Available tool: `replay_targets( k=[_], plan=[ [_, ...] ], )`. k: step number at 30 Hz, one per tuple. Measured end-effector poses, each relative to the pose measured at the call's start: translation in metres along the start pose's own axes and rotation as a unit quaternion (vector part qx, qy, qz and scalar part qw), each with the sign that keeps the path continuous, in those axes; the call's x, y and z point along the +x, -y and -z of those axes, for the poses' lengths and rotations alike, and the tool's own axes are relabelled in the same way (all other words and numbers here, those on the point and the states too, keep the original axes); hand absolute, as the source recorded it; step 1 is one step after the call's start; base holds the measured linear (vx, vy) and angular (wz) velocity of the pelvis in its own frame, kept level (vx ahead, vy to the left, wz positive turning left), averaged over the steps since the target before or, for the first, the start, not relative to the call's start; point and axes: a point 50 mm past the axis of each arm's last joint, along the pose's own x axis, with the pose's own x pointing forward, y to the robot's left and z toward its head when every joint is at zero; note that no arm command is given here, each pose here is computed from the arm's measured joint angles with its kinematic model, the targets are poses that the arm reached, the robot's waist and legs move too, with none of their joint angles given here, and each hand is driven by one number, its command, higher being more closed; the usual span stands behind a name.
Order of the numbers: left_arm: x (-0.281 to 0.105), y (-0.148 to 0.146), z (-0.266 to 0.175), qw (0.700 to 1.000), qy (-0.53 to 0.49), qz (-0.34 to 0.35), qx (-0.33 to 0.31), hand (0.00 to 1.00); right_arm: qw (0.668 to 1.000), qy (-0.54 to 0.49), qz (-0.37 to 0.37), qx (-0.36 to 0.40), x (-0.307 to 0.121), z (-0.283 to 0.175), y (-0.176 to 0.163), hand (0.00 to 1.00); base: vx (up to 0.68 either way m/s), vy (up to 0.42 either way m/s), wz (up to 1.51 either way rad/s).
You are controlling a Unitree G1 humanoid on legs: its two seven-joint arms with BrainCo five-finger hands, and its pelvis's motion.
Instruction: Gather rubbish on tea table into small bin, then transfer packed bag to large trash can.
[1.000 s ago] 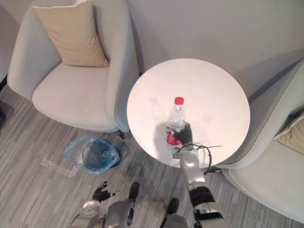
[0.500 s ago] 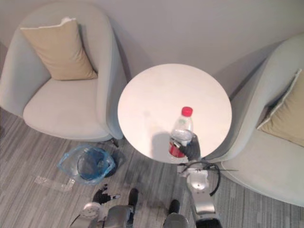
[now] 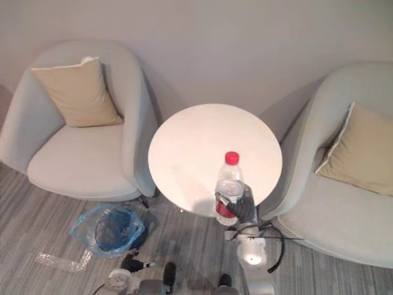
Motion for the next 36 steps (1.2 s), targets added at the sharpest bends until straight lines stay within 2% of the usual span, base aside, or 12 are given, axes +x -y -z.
replay_targets(
  k=[4, 10, 14, 18, 25, 29, 36],
  plan=[
    [0.0, 0.005, -0.011, 1.0, 0.024, 0.006, -0.008, 0.0, 1.0, 0.031, -0.006, -0.004, 0.014, -0.011, -0.002, 1.0, -0.12, -0.02, 0.73],
    [-0.004, 0.027, -0.005, 0.999, 0.011, 0.036, 0.028, 0.0, 1.0, 0.02, 0.006, -0.008, 0.02, -0.005, 0.001, 1.0, -0.08, 0.004, 1.31],
    [-0.002, 0.019, -0.006, 0.998, 0.019, 0.029, 0.053, 0.0, 0.999, -0.05, -0.008, 0.002, 0.014, 0.02, -0.016, 1.0, -0.11, 0.093, 0.21],
    [-0.002, 0.016, -0.002, 0.998, 0.013, 0.026, 0.055, 0.0, 0.997, -0.074, -0.022, -0.001, 0.009, 0.03, -0.024, 1.0, -0.07, 0.148, 0.21],
    [0.001, -0.002, -0.006, 0.998, 0.019, 0.002, 0.052, 0.0, 0.995, -0.092, -0.025, -0.024, -0.001, 0.038, -0.016, 1.0, 0.06, 0.035, 0.89],
    [0.002, -0.001, -0.008, 0.999, 0.016, 0.001, 0.047, 0.0, 0.994, -0.1, -0.021, -0.027, -0.001, 0.041, -0.012, 1.0, 0.21, -0.033, 0.58],
    [0.001, -0.007, 0.005, 0.999, -0.01, -0.005, 0.043, 0.0, 0.991, -0.132, -0.012, -0.03, -0.019, 0.051, -0.005, 1.0, 0.34, -0.215, 1.09]
  ],
)
